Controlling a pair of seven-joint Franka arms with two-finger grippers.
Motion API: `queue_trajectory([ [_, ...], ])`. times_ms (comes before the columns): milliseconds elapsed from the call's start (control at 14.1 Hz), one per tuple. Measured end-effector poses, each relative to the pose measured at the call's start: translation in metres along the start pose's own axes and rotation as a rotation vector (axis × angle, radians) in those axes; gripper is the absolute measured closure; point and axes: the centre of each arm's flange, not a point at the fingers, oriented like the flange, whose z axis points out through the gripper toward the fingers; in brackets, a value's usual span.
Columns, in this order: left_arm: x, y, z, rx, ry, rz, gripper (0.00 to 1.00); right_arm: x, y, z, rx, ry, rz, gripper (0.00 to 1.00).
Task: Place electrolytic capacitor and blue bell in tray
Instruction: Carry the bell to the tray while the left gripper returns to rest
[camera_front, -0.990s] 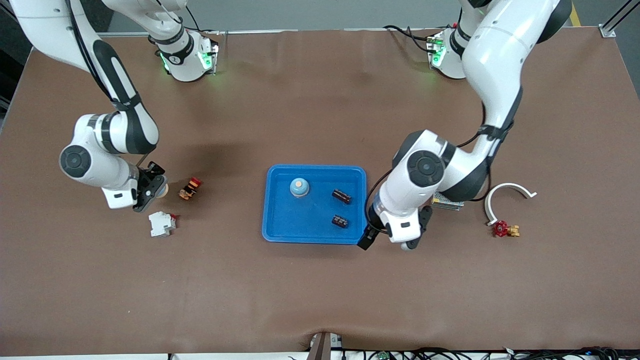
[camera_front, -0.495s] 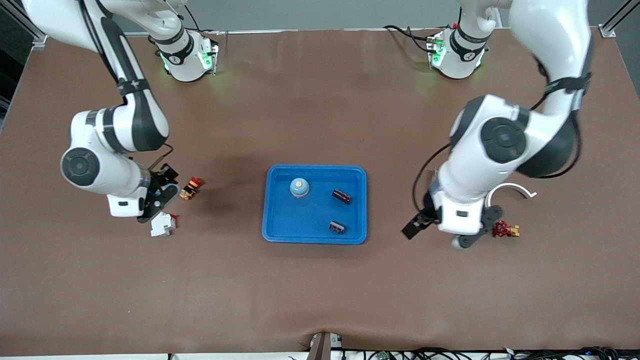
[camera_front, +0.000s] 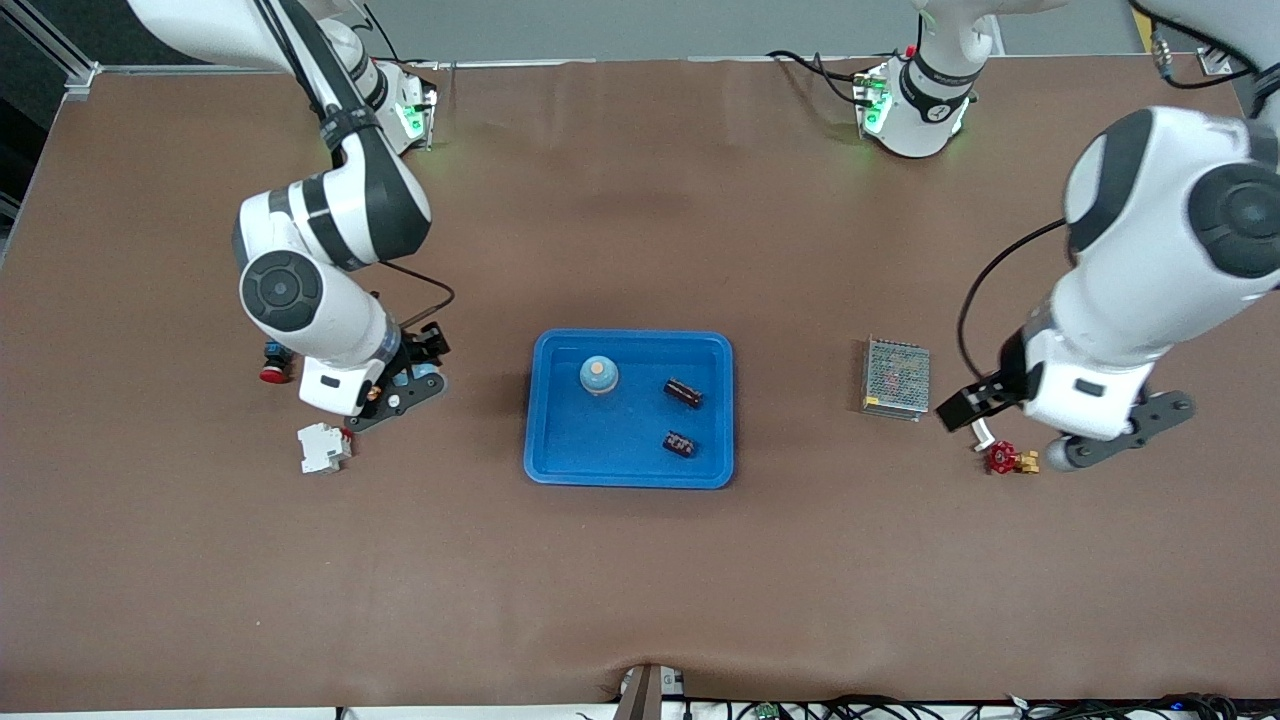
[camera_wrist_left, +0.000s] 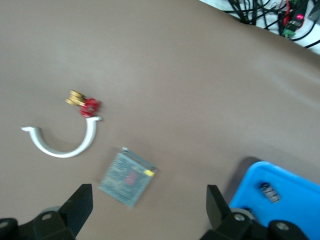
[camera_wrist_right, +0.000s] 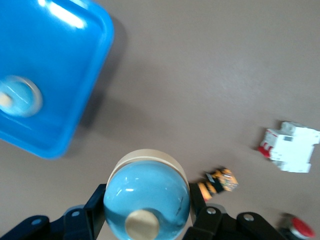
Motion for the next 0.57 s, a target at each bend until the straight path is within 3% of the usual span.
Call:
queue_trajectory([
  [212, 0.01, -0.044, -0.023, 0.023, -0.001, 0.072, 0.0, 0.019, -0.025, -0.008, 0.016, 0.064, 0.13, 0.31],
  [566, 0.002, -0.07, -0.057, 0.045, 0.008, 0.168, 0.0, 0.045, -0.098, 0.032, 0.039, 0.149, 0.342, 0.31],
])
